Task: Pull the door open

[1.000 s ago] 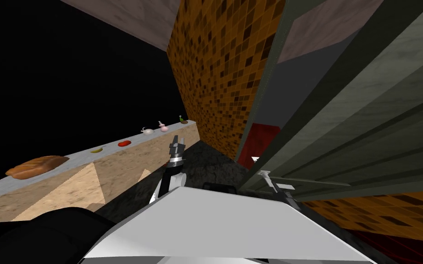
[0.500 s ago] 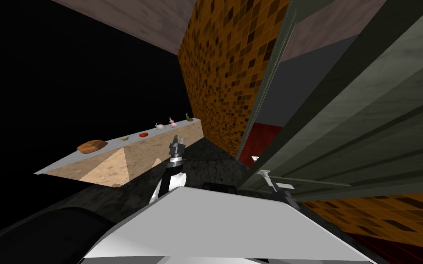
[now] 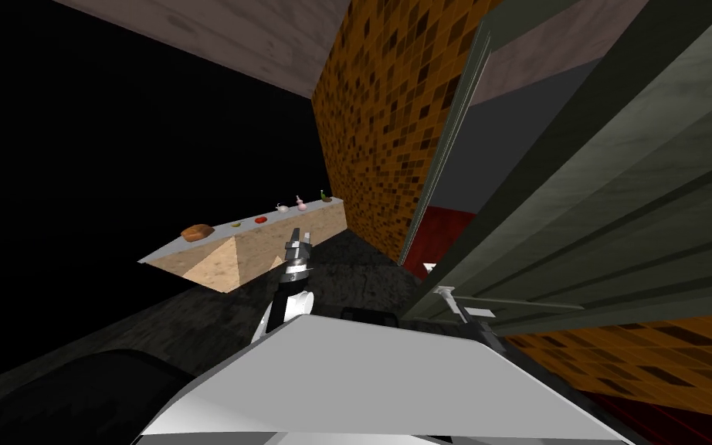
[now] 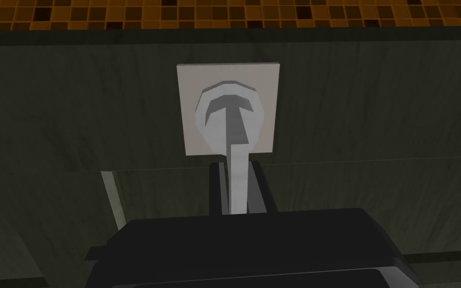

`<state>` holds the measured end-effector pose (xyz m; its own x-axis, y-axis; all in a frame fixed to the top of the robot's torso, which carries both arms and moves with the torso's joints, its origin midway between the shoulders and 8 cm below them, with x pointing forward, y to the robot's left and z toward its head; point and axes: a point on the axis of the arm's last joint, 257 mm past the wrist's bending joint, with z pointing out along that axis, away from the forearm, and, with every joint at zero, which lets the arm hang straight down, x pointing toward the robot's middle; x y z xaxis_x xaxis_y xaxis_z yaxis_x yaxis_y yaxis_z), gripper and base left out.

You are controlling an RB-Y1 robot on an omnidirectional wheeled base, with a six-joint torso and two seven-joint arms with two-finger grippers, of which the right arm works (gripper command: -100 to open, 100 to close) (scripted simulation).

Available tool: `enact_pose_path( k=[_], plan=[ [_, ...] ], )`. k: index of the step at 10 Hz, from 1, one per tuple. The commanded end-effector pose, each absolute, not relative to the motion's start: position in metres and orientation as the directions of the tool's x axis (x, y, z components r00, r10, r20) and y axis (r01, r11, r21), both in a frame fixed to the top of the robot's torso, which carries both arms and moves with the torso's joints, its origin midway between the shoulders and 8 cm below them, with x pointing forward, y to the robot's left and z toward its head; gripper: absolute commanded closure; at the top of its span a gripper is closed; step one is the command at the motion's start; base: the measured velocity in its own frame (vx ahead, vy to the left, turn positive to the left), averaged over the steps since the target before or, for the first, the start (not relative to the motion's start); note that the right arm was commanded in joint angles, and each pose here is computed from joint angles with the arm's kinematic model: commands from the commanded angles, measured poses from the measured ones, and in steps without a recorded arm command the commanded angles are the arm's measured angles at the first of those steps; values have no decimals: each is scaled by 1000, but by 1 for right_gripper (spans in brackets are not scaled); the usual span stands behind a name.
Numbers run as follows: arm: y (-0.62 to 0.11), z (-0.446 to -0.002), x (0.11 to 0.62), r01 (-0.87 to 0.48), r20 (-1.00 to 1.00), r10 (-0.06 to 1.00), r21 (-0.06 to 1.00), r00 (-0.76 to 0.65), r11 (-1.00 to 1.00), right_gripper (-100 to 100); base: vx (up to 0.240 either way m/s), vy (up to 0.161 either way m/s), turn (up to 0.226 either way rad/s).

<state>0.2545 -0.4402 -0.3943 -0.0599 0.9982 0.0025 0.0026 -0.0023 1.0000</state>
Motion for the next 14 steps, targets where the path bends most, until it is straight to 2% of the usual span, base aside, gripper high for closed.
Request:
enact_pose_path(
  k=[1,14],
  plan=[
    [-442,-393,255,0,0,998,1000,-59,0,100,-178,-60,94],
    [-441,-393,266,0,0,997,1000,-83,0,100,-184,-54,130]
  ],
)
